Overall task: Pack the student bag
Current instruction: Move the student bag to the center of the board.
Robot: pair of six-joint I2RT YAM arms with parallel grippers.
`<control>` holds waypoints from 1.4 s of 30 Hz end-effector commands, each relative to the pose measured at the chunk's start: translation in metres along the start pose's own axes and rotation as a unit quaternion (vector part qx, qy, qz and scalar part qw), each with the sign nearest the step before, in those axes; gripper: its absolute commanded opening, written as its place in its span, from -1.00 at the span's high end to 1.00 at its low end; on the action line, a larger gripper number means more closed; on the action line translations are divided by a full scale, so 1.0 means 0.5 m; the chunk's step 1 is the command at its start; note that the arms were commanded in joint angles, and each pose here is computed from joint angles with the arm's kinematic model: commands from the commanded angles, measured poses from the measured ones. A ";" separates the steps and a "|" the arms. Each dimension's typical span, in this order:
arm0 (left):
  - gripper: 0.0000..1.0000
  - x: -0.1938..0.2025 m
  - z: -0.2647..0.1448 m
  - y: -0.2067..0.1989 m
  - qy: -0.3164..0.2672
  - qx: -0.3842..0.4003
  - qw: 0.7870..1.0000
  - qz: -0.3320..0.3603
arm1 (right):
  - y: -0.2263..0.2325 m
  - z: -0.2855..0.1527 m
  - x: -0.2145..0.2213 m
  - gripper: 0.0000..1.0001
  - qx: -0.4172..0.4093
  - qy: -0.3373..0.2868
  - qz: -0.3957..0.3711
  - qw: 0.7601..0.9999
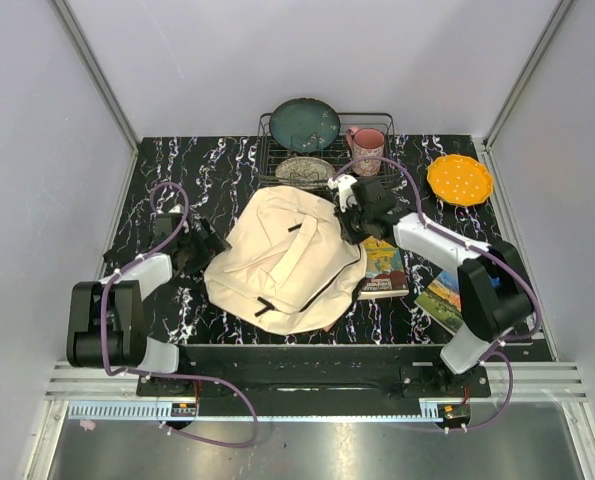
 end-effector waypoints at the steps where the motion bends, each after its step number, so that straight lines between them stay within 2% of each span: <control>1: -0.98 0.007 0.027 -0.019 0.006 0.087 0.996 0.018 | 0.002 -0.057 -0.071 0.74 -0.031 -0.182 -0.061 0.981; 2: -0.98 0.007 0.029 -0.025 0.002 0.108 0.994 0.022 | 0.001 -0.050 -0.046 0.77 -0.046 -0.189 -0.072 0.978; 3: -0.98 0.009 0.030 -0.029 0.003 0.119 0.993 0.023 | 0.007 -0.071 -0.065 0.80 -0.056 -0.247 -0.088 0.963; 5: -0.98 0.014 0.037 -0.034 0.010 0.147 0.989 0.024 | 0.004 -0.073 -0.046 0.97 -0.060 -0.270 -0.094 0.956; 6: -0.98 0.015 0.040 -0.034 0.012 0.152 0.988 0.023 | 0.007 -0.083 -0.056 0.99 -0.060 -0.293 -0.094 0.950; 10: -0.98 0.040 0.055 -0.050 0.035 0.169 0.984 0.042 | 0.005 -0.078 -0.063 0.98 -0.056 -0.292 -0.105 0.949; 13: -0.90 0.046 0.059 -0.062 0.044 0.184 0.980 0.059 | 0.012 -0.068 -0.072 0.95 -0.074 -0.284 -0.109 0.950; 15: -0.72 0.048 0.060 -0.068 0.049 0.186 0.979 0.067 | 0.015 -0.064 -0.084 0.94 -0.077 -0.291 -0.103 0.948; 16: -0.56 0.052 0.060 -0.074 0.051 0.188 0.978 0.071 | 0.015 -0.063 -0.087 0.95 -0.077 -0.293 -0.097 0.948; 18: -0.40 0.058 0.061 -0.080 0.053 0.187 0.978 0.076 | 0.018 -0.061 -0.101 0.94 -0.079 -0.295 -0.093 0.948; 20: -0.05 0.060 0.061 -0.084 0.054 0.188 0.977 0.081 | 0.022 -0.065 -0.118 0.92 -0.082 -0.302 -0.089 0.945; 22: 0.10 0.062 0.061 -0.092 0.057 0.192 0.976 0.087 | 0.022 -0.057 -0.122 0.91 -0.083 -0.298 -0.086 0.947; 23: 0.48 0.063 0.061 -0.094 0.058 0.192 0.976 0.087 | 0.024 -0.058 -0.129 0.88 -0.083 -0.293 -0.085 0.949; 25: 0.77 0.066 0.057 -0.097 0.057 0.188 0.977 0.083 | 0.023 -0.048 -0.132 0.83 -0.080 -0.278 -0.070 0.955; 26: 1.00 0.067 0.056 -0.096 0.054 0.180 0.979 0.080 | 0.023 -0.050 -0.140 0.53 -0.068 -0.264 -0.060 0.960; 28: 1.00 0.068 0.048 -0.095 0.046 0.169 0.982 0.069 | 0.015 -0.043 -0.143 0.05 -0.033 -0.237 -0.013 0.971; 29: 1.00 0.065 0.047 -0.093 0.038 0.157 0.985 0.066 | 0.014 -0.056 -0.151 -0.34 -0.011 -0.207 0.013 0.978; 31: 1.00 0.061 0.036 -0.093 0.024 0.141 0.988 0.057 | 0.003 -0.071 -0.169 -0.50 0.053 -0.198 0.059 0.977; 32: 1.00 0.059 0.032 -0.093 0.019 0.137 0.989 0.055 | -0.001 -0.078 -0.153 -0.52 0.078 -0.169 0.081 0.979; 35: 1.00 0.050 0.011 -0.095 -0.005 0.122 0.991 0.049 | -0.009 -0.150 -0.154 -0.85 0.137 -0.193 0.130 0.963; 36: 1.00 0.041 -0.001 -0.099 -0.019 0.123 0.991 0.051 | -0.007 -0.169 -0.152 -0.88 0.142 -0.203 0.154 0.956; 39: 1.00 0.027 -0.025 -0.105 -0.040 0.115 0.991 0.055 | 0.008 -0.251 -0.131 -0.88 0.115 -0.238 0.190 0.946; 42: 1.00 0.017 -0.048 -0.110 -0.062 0.115 0.990 0.051 | 0.054 -0.310 -0.092 -0.86 -0.018 -0.228 0.223 0.948</control>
Point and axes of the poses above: each gripper's point midway between its finger pads, its own z axis out along the fingers, its own y axis along the line the jaws close on, x = y × z, the point moved 10 cm from there along -z, back along the fingers, and after that the axes turned 13 degrees about z, right-handed, at the moved point
